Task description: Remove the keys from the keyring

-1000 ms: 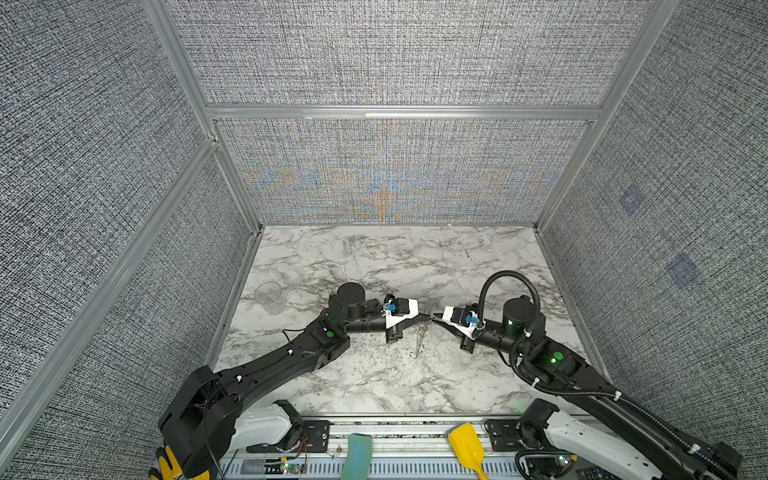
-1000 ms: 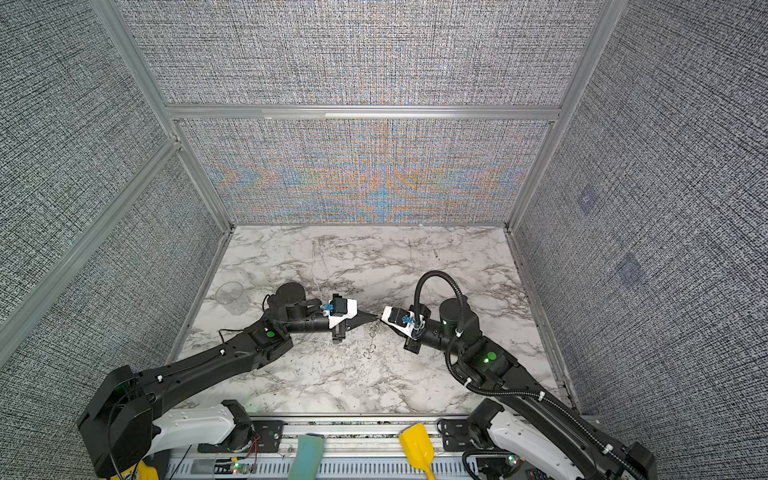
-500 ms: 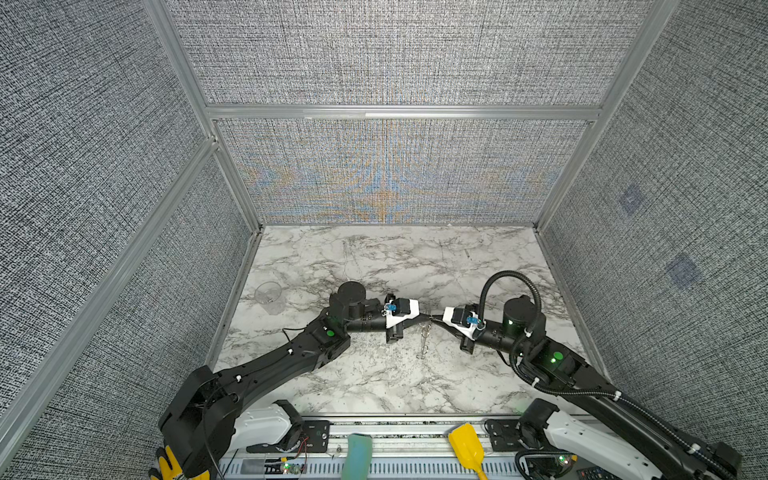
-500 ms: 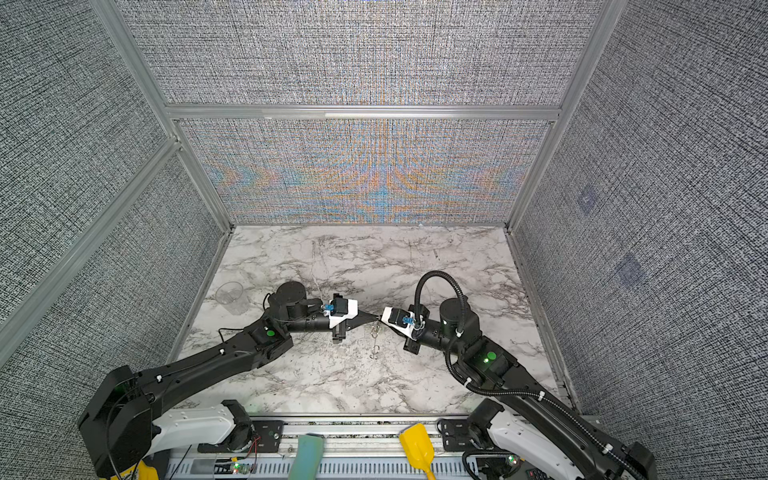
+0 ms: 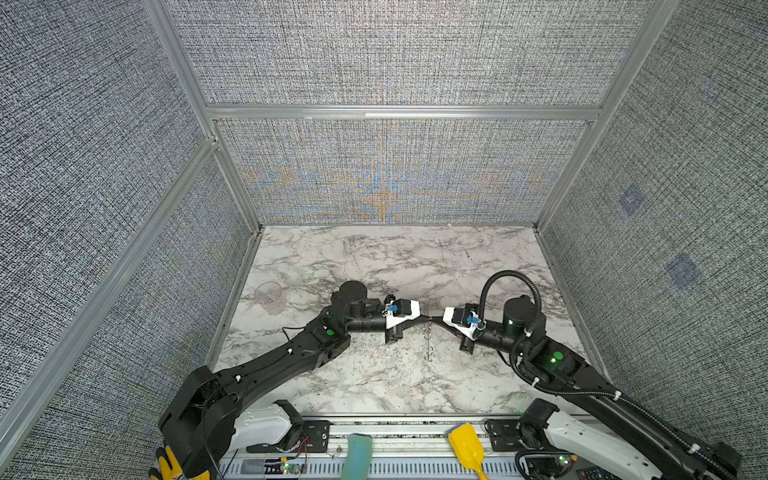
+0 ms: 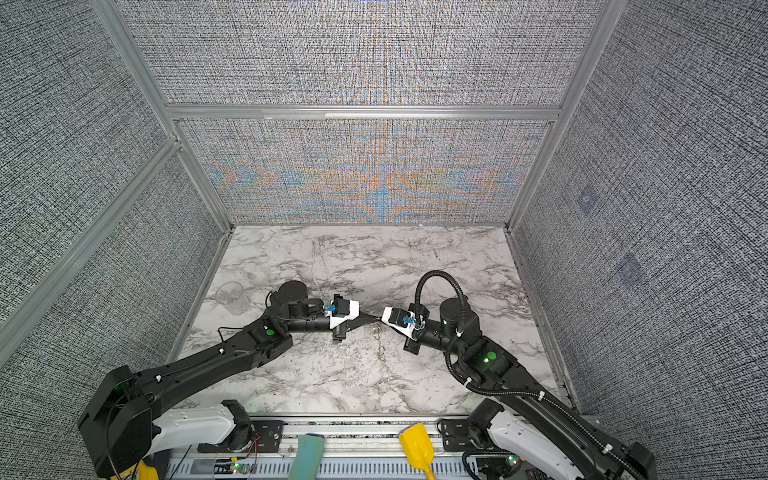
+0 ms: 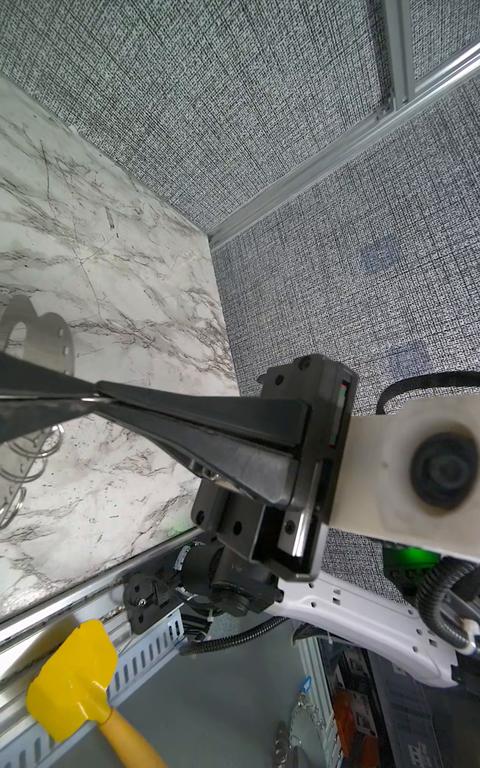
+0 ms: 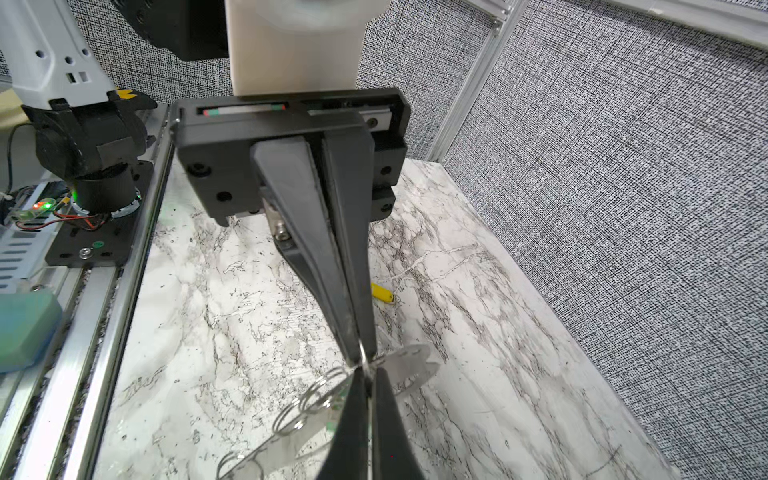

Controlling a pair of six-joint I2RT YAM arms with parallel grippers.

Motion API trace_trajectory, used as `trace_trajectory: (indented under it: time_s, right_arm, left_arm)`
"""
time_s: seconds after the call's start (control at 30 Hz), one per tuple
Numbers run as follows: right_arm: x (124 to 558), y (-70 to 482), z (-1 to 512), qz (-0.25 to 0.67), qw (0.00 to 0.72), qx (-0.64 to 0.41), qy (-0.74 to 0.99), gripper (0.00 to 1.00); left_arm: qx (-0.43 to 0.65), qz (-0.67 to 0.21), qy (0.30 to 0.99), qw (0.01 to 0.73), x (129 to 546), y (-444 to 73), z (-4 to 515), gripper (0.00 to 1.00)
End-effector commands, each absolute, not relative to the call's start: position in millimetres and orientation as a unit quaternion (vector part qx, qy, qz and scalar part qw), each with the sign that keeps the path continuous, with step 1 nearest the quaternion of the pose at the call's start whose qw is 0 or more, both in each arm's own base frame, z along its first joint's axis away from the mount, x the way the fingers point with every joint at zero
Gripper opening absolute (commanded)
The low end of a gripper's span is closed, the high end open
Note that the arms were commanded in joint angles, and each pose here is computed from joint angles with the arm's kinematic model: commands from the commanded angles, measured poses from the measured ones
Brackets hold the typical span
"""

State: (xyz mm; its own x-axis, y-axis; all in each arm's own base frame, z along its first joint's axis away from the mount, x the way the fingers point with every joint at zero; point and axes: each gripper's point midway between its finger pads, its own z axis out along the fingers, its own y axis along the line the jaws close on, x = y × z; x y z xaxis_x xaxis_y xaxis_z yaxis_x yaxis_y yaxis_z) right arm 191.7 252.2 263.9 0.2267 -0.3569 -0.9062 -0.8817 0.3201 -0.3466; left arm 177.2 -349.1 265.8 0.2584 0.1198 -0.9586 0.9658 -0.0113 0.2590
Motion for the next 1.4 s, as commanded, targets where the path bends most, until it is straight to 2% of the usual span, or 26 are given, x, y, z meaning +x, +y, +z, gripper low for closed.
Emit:
trace_trajectory:
  time_s: [0.0,0.07,0.17,0.4,1.07,1.37]
  right_arm:
    - [191.2,251.6,266.7,0.229,0.564,-0.538,0.584,0.00]
    - [192.9,249.9,263.2,0.224,0.551,-0.537,0.598,0.00]
    - [194.2,249.8,258.0,0.223,0.529,-0.541,0.615,0.00]
    - [197.5,252.9,255.0,0.227,0.500,-0.543,0.635,0.00]
    - [201.8,259.6,248.6,0.233,0.469,-0.549,0.651,0.00]
    - [199.9,258.4,247.9,0.233,0.466,-0.551,0.651,0.00]
  left_arm:
    - [0.585,-0.352,0.462,0.565,187.8,-343.2,277.6,0.54]
    - [0.591,-0.309,0.461,0.586,193.1,-335.4,283.0,0.51]
    - [0.621,-0.266,0.463,0.574,195.3,-330.6,278.0,0.43]
    - [0.667,-0.220,0.450,0.552,193.8,-331.8,271.3,0.24]
    - [0.697,-0.203,0.458,0.513,190.4,-342.5,250.4,0.25]
    - [0.695,-0.206,0.464,0.510,192.8,-346.0,249.0,0.16]
